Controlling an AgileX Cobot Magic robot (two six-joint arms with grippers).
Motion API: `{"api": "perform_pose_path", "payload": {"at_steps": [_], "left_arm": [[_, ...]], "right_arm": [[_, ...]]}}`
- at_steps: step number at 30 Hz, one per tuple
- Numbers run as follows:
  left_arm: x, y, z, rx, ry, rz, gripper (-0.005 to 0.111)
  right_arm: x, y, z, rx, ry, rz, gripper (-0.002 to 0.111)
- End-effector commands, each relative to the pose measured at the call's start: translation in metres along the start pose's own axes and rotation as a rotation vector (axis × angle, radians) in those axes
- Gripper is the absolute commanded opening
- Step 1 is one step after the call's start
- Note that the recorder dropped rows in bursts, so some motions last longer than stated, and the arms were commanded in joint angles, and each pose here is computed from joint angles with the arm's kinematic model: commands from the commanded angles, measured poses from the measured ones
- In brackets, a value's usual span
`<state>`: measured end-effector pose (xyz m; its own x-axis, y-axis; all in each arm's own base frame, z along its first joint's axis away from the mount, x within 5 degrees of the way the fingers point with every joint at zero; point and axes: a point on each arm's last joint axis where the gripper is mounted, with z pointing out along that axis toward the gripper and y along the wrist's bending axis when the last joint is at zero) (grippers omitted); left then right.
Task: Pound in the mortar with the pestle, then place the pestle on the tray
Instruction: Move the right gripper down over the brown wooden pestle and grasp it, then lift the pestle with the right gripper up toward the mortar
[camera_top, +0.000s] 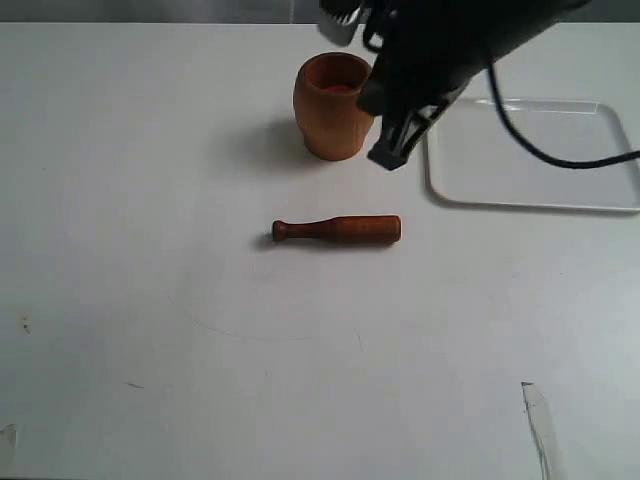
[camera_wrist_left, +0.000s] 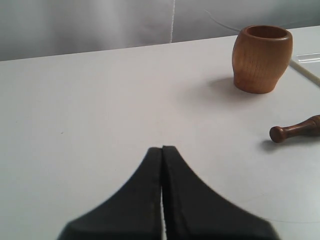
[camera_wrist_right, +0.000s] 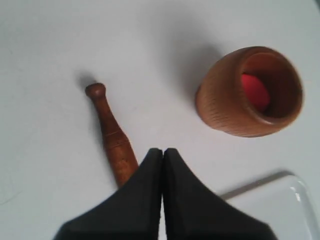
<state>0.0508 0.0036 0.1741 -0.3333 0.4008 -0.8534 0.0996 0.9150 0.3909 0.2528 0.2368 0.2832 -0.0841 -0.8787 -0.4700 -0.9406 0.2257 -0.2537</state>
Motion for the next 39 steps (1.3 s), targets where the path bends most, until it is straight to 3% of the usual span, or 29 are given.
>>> {"api": "perform_pose_path", "payload": {"at_steps": [1, 11, 14, 17, 20, 22, 33, 37, 39], "left_arm": [[0.000, -0.001, 0.000, 0.008, -0.007, -0.012, 0.000], [0.000, -0.001, 0.000, 0.008, -0.007, -0.012, 0.000], [0.000, -0.001, 0.000, 0.008, -0.007, -0.012, 0.000], [0.000, -0.001, 0.000, 0.008, -0.007, -0.012, 0.000], [0.000, -0.001, 0.000, 0.008, -0.007, -0.012, 0.000], [0.000, -0.001, 0.000, 0.008, -0.007, -0.012, 0.000], [0.000, -0.001, 0.000, 0.008, -0.007, -0.012, 0.000], [0.000, -0.001, 0.000, 0.008, -0.007, -0.012, 0.000], [0.000, -0.001, 0.000, 0.008, -0.007, -0.012, 0.000]], "right_arm": [[-0.006, -0.001, 0.058, -0.103, 0.106, -0.045, 0.000], [-0.010, 0.019, 0.137, -0.221, 0.194, -0.092, 0.000], [-0.006, 0.026, 0.152, -0.245, 0.221, -0.168, 0.002], [-0.007, 0.026, 0.153, -0.239, 0.207, -0.189, 0.023], [-0.009, 0.025, 0.154, -0.224, 0.184, -0.179, 0.054], [-0.011, 0.024, 0.157, -0.207, 0.156, -0.171, 0.058], [0.005, 0.033, 0.191, -0.253, 0.210, -0.172, 0.054], [0.008, 0.034, 0.194, -0.264, 0.224, -0.176, 0.038], [0.011, 0.036, 0.195, -0.284, 0.250, -0.181, 0.023]]}}
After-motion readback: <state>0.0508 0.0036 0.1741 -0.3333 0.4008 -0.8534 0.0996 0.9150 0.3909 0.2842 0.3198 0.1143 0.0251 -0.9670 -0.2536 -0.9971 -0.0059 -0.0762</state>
